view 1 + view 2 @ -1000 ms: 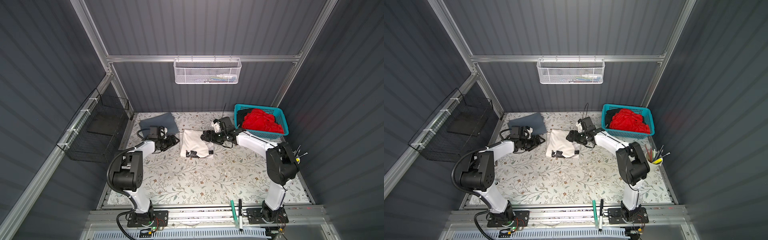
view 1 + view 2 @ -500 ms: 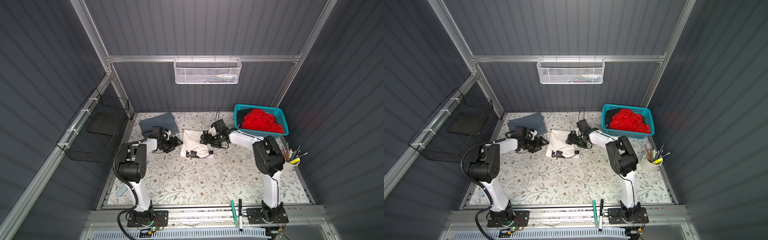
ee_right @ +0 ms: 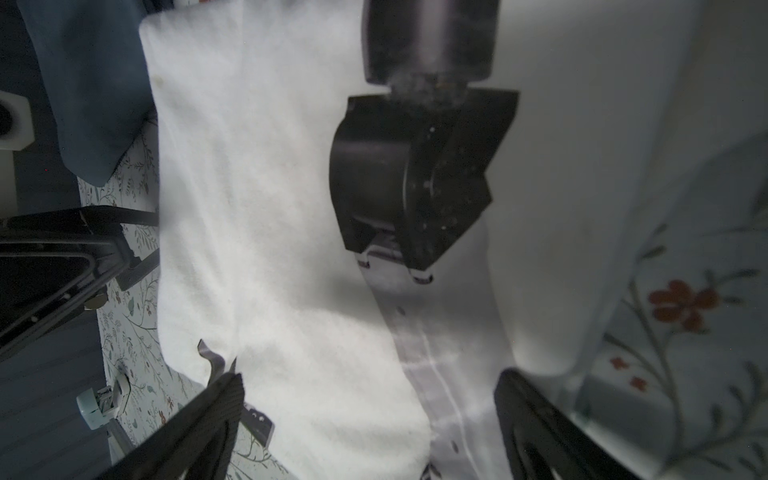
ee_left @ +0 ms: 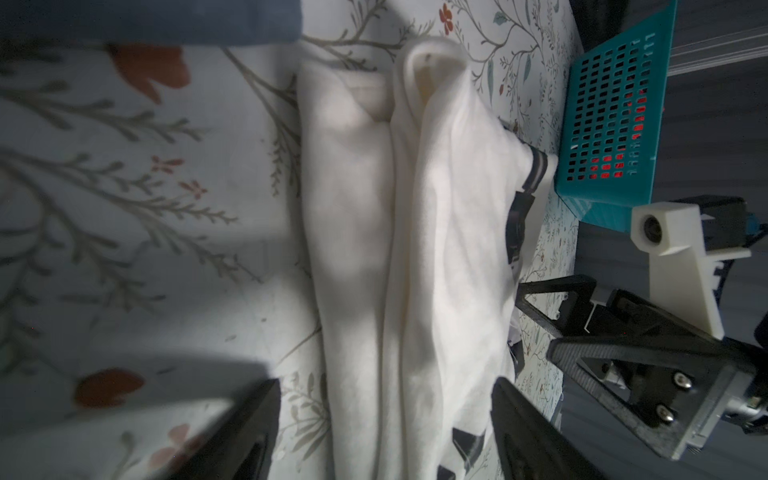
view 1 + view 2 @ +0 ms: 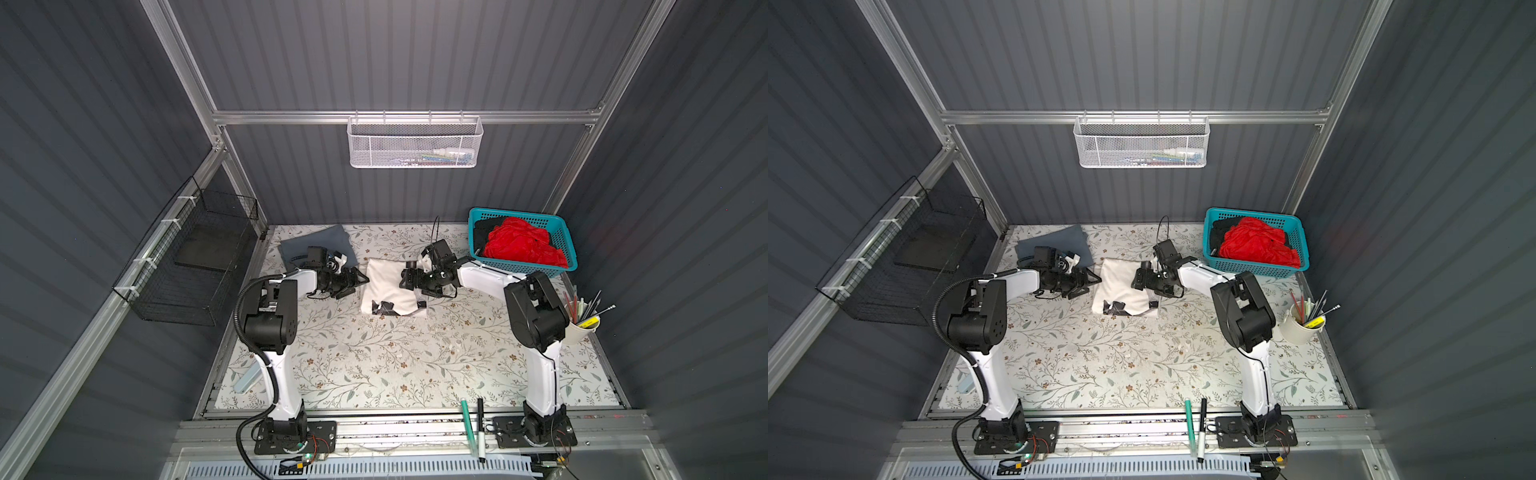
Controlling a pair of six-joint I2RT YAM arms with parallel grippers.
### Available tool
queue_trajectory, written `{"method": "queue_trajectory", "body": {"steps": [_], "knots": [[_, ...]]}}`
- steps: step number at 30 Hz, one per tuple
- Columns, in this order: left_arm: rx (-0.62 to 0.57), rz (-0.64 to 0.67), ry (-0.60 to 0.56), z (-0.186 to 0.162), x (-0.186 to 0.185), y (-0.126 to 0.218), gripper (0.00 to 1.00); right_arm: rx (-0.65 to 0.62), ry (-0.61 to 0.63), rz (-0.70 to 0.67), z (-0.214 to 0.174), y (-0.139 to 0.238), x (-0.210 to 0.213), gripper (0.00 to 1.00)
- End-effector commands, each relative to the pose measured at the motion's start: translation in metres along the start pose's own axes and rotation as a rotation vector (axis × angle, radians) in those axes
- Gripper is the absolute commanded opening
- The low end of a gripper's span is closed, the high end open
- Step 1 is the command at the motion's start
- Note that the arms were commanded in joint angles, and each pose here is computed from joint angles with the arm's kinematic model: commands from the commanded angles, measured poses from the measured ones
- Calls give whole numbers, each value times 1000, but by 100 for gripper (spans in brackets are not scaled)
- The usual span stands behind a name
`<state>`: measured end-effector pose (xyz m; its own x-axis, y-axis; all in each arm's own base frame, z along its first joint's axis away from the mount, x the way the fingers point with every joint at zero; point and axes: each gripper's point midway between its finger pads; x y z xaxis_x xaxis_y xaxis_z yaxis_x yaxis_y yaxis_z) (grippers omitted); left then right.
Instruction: Fold and stack the t-shirts
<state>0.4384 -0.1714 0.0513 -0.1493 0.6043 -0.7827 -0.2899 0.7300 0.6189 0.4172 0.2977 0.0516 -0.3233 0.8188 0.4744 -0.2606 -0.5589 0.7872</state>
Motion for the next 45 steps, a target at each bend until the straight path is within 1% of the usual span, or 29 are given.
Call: {"method": "queue_trajectory", "body": {"steps": [1,6,10,15,17,20,22,23,24,25,29,32,34,35,36,41,45], "knots": [[87,84,48,-25,30,-26,80,36,-18,-5,-10,-7,-7,96],[75,70,84,-27,35,-38,76,39,-21,-5,-12,-6,-8,96],[72,81,62,-31,30,-51,73,43,-24,-1,-12,-8,-7,96],[30,120,70,-30,32,-57,63,34,-25,-1,-9,-6,-6,96],[10,132,66,-27,31,-56,55,34,-27,4,-8,-6,-5,96],[-15,127,46,-22,24,-55,37,36,-30,8,-9,-6,-4,96],[-24,109,32,-18,16,-55,22,32,-29,10,-8,-4,-5,96],[-30,101,25,-15,11,-54,13,30,-25,12,-8,-2,-3,96],[-38,97,18,-12,6,-53,5,24,-19,16,-7,1,-1,95],[-40,92,11,-10,2,-53,0,17,-15,21,-7,4,0,95],[-36,78,-20,-3,-19,-47,0,-54,25,62,-3,29,13,95],[-47,97,-31,2,-31,-38,0,-105,44,99,-8,53,24,95],[-35,140,-27,1,-30,-35,0,-135,55,116,-15,68,29,96],[-47,151,-52,10,-41,-30,0,-147,59,119,-20,76,30,97],[-44,184,-61,11,-42,-28,0,-157,63,123,-25,82,31,99],[-39,324,-97,24,-45,-17,0,-209,54,119,-42,113,34,99],[-65,387,-134,40,-54,-11,0,-252,59,134,-45,136,43,99]]}}
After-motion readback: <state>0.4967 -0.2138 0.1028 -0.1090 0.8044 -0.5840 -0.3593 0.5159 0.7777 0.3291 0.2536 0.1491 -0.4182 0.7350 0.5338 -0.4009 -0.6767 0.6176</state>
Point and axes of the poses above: each gripper's point midway between its finger pads, its own y axis back along the fingers, its own x axis along the line the jaws close on, z = x × y, and after that the axes turned 13 degrees about y, right-handed
